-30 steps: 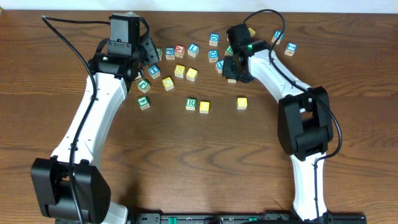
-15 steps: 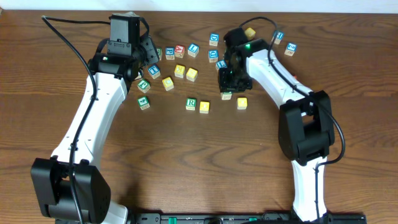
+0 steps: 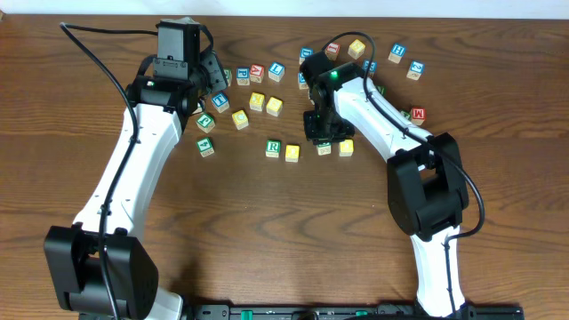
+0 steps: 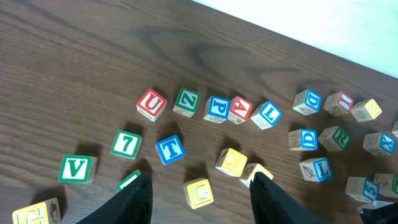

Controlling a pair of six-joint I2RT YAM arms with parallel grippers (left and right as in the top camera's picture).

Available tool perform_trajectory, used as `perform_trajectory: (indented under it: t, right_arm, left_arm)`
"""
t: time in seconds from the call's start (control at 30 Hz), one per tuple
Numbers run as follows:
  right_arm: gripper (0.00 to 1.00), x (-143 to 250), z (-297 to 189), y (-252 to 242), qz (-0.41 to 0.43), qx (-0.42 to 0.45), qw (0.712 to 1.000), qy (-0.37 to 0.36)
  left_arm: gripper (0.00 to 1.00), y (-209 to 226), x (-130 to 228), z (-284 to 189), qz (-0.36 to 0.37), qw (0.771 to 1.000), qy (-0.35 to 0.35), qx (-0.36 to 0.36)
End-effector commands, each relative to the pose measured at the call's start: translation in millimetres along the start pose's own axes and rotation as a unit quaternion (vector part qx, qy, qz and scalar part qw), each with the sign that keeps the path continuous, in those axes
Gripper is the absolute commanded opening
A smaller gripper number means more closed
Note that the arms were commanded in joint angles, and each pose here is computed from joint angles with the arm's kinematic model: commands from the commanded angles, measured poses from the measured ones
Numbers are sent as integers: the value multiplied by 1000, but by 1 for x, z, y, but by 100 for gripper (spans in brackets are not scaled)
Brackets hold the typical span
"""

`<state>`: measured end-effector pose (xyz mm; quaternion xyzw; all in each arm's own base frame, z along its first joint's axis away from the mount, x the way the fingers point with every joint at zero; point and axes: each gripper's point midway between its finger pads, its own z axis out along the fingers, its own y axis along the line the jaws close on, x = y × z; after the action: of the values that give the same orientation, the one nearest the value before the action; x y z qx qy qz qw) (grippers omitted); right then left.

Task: Spell out ROBOT
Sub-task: 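Place the green B block between the two yellow blocks, release, then move the left gripper over the blue T block at upper left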

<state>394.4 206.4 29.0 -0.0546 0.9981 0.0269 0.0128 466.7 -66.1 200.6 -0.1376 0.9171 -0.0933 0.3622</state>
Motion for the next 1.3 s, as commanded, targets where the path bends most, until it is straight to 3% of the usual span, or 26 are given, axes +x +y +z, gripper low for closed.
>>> perform_trajectory:
  t: [0.0, 0.6, 1.03, 1.27]
  right_arm:
    - [29, -3, -13, 0, 2, 8, 1000, -19]
    - [37, -7, -14, 3, 0, 5, 1000, -28]
    - [40, -46, -60, 6, 9, -14, 995, -96]
    - [43, -64, -76, -9, 27, -10, 992, -124]
  left_arm:
    - [50, 0, -5, -2, -3, 1000, -7, -2]
    - [50, 0, -5, -2, -3, 1000, -7, -2]
    - [50, 0, -5, -2, -3, 1000, -6, -2]
    - [50, 4, 5, 20, -25, 1000, 12, -11]
